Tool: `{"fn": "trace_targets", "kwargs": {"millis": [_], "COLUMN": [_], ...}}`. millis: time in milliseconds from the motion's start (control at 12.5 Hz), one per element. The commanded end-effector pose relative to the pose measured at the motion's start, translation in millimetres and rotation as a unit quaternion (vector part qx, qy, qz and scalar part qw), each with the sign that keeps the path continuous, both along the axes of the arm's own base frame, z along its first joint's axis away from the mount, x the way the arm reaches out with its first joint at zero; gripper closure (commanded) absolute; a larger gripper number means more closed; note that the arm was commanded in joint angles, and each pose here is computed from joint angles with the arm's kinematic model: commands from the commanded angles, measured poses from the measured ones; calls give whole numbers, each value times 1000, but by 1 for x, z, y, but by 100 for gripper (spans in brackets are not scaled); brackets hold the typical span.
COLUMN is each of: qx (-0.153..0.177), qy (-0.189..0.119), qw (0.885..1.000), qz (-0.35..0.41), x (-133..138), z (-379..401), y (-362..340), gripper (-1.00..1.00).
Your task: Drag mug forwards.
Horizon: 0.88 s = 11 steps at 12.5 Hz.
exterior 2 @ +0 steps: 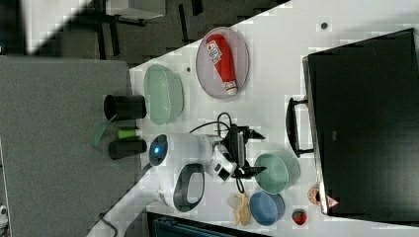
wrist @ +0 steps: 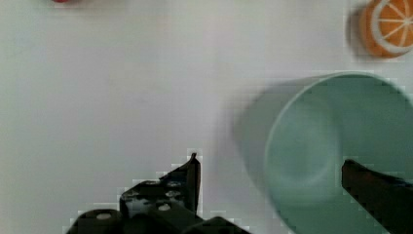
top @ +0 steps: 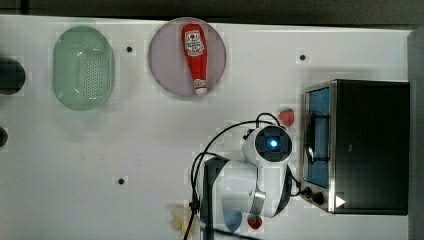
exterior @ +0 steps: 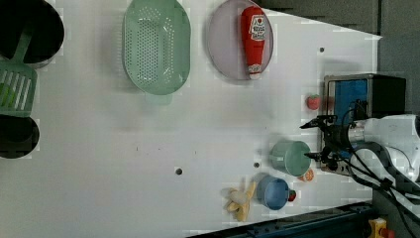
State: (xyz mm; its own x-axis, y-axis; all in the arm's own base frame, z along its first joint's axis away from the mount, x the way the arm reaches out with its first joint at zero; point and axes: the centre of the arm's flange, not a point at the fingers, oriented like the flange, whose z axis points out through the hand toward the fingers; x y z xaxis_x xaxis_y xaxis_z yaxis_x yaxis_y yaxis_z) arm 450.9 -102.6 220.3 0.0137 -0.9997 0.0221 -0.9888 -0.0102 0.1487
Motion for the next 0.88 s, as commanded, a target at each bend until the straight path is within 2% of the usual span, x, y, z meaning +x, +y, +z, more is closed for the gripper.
{"fn": "trace_targets", "kwargs": {"millis": [80, 400, 480, 880], "qx": [-12, -11, -11, -15], "qy": [-17, -13, -14, -24], "qw": [999, 999, 999, 999], "qz": [-51, -47, -47, -43], "x": [4, 1, 2, 23], "z": [-24, -31, -31, -30], "y": [-1, 3, 3, 2], "gripper": [-43, 51, 65, 65]}}
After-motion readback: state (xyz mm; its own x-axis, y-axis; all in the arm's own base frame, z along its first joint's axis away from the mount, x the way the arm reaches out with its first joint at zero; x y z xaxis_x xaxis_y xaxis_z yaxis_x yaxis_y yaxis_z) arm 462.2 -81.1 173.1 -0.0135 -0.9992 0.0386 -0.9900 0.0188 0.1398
